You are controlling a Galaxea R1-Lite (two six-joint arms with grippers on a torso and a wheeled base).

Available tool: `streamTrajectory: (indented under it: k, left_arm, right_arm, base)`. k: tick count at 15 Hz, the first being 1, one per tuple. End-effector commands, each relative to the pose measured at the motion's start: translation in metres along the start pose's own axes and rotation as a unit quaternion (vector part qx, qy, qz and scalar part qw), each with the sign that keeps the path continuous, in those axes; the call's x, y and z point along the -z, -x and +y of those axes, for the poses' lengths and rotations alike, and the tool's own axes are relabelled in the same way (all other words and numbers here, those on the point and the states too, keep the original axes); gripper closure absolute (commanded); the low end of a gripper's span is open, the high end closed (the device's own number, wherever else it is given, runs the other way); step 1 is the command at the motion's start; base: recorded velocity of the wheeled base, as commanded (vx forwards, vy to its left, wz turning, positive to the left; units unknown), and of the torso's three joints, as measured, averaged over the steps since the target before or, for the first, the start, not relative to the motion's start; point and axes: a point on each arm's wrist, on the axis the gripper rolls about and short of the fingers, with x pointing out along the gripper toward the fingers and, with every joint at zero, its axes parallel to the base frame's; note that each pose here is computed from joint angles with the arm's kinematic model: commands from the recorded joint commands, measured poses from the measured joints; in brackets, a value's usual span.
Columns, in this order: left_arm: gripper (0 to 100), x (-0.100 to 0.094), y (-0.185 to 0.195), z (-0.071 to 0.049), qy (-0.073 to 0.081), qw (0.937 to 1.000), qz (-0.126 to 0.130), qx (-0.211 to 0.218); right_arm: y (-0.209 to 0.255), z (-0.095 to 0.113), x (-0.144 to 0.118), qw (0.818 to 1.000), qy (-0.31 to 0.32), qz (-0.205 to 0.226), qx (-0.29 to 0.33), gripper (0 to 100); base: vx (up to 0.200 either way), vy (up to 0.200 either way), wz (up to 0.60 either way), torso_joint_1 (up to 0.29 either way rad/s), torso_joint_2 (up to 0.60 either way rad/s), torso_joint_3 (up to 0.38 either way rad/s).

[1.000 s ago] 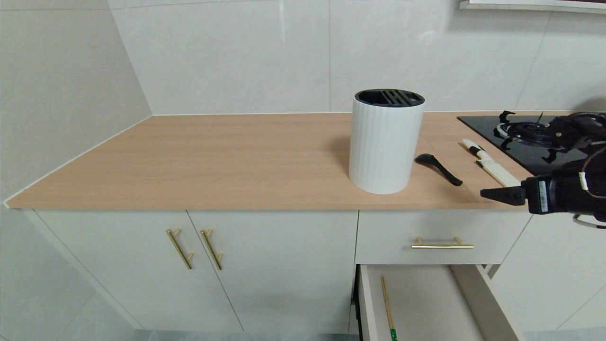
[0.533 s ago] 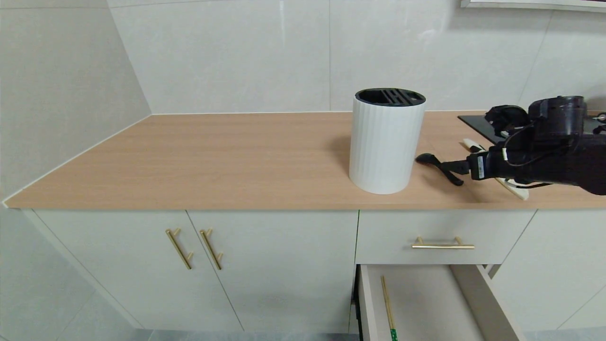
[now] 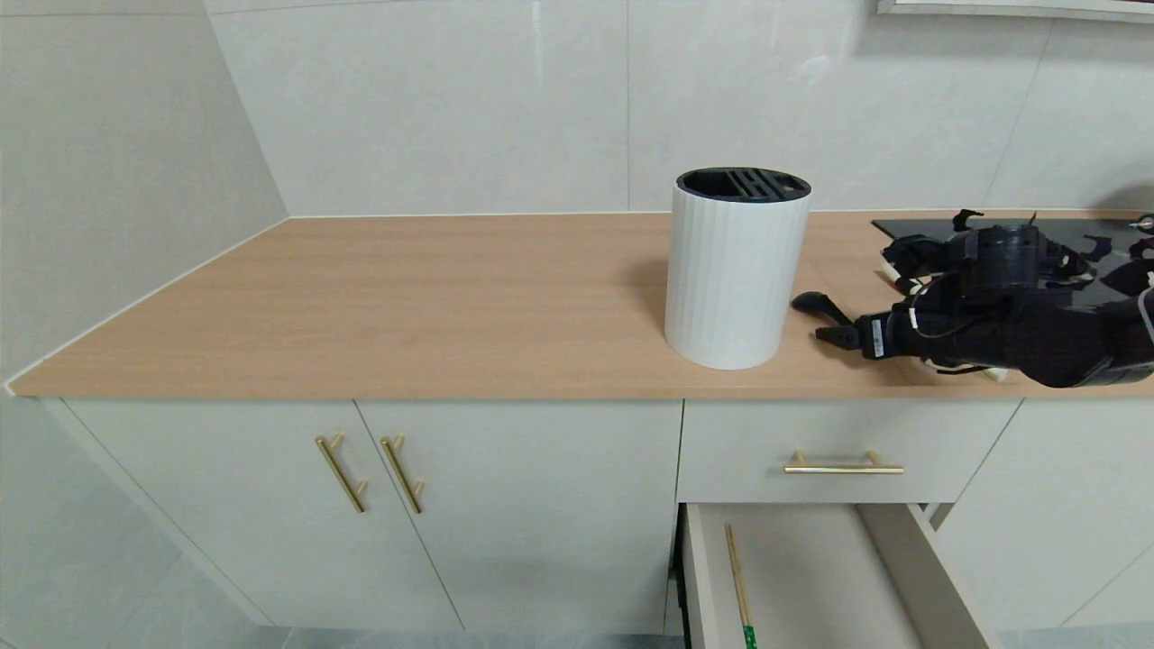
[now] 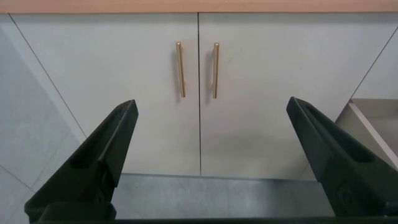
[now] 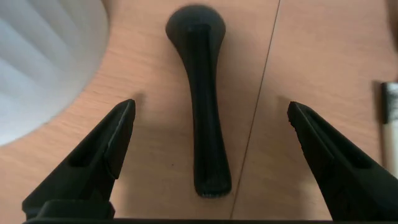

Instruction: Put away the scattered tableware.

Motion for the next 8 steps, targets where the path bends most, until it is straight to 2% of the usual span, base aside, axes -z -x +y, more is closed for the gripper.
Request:
streamTrajectory:
  k: [1,3,4,8]
  left_arm:
    - [0,-0.0001,-0.0001,0.0000,0.000,1.0000,0.000,0.000]
    - [0,-0.0001,-0.0001,0.0000,0.000,1.0000,0.000,0.000]
    - [0,0.0000,-0.0001,0.0000,0.000,1.0000,0.001,0.000]
    - [0,-0.0001,-0.0001,0.0000,0.000,1.0000,0.000,0.000]
  right_arm:
    - [-0.0042,0.0006,0.0042,1.000,0.000,0.006,-0.002,0]
    - [-0.0070,0.0010,0.0067,1.000,-0.001,0.010,-0.002,0]
    - [-0.0075,0.0009,0.0063,1.000,-0.001,0.010,-0.002,100]
    - [-0.0080,0.0015,0.0067,1.000,-0.001,0.010,-0.003,100]
  base:
    - [0.000,0.000,0.00,0.000,0.00,0.000]
    - [0.000,0.000,0.00,0.000,0.00,0.000]
    - [0.000,0.000,0.00,0.000,0.00,0.000]
    - [0.000,0.000,0.00,0.000,0.00,0.000]
